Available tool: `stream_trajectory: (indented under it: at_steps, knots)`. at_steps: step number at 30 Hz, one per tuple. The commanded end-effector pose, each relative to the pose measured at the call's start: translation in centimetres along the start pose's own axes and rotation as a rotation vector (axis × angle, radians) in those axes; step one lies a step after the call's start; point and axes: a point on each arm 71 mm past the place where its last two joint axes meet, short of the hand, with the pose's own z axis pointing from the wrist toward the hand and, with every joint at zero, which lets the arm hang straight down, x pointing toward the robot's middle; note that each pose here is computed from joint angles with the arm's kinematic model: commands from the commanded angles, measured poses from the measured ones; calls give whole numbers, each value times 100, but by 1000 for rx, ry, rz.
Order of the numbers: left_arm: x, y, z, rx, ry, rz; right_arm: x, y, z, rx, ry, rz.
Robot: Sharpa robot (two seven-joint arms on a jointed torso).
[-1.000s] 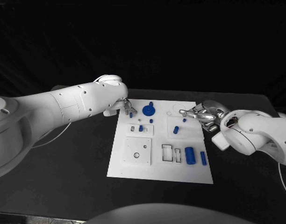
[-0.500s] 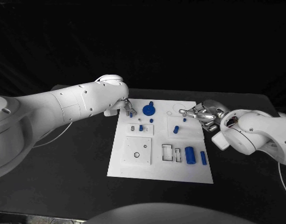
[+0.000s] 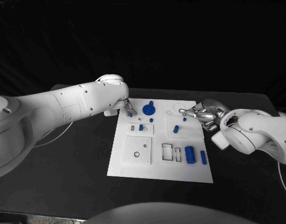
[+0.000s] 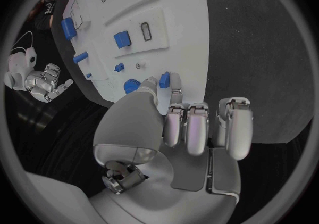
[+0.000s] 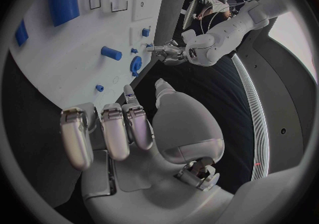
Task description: Assemble the parts on the task board
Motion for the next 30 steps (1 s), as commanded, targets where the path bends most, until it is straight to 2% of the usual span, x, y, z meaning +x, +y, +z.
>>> stream_trajectory:
  at_steps: [1, 30]
  knots:
    - [17, -26, -3, 10, 20, 6, 10, -3, 0, 2, 12, -6]
    - [14, -16, 4, 10, 24, -4, 7, -11, -1, 9, 12, -9]
